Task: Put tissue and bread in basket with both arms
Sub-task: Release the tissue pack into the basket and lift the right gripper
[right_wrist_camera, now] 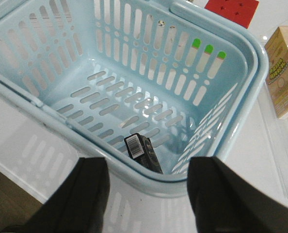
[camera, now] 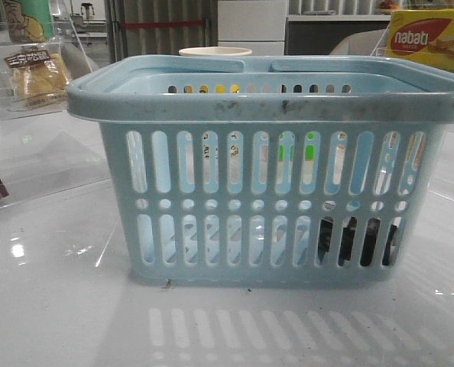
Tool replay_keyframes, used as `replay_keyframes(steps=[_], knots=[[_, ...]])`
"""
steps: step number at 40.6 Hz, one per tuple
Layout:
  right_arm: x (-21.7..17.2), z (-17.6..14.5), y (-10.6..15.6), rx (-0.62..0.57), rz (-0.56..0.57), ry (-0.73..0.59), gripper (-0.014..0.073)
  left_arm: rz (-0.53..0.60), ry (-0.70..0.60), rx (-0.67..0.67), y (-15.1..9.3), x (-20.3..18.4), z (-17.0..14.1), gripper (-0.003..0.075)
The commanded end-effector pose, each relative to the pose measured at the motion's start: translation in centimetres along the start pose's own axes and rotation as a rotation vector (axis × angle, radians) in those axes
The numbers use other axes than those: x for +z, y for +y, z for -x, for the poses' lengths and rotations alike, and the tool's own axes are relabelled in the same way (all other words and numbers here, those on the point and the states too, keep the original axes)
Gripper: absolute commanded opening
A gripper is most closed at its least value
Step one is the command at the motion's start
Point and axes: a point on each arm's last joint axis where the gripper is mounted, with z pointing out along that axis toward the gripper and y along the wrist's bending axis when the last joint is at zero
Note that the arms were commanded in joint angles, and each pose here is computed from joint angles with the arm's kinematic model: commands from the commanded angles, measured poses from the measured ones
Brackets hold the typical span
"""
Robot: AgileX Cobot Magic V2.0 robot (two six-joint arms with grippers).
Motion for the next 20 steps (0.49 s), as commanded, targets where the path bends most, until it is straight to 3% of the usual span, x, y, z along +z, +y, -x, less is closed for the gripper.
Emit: replay_keyframes(steps=[1, 4, 20], knots=[[-1.8, 0.3, -0.1, -0.024, -0.012, -0.113, 0.0478, -0.002, -0.112, -0.004, 0.0, 0.6, 2.5, 0.0543], [-2.4, 0.0, -0.1, -0.023, -0.013, -0.111, 0.0478, -0.003, -0.083, -0.003, 0.0, 1.7, 3.4, 0.0577], [-2.6, -0.1, -0.1, -0.023, -0.013, -0.106, 0.0478, -0.005, -0.003, -0.001, -0.1, 11.1, 9.8, 0.0568]])
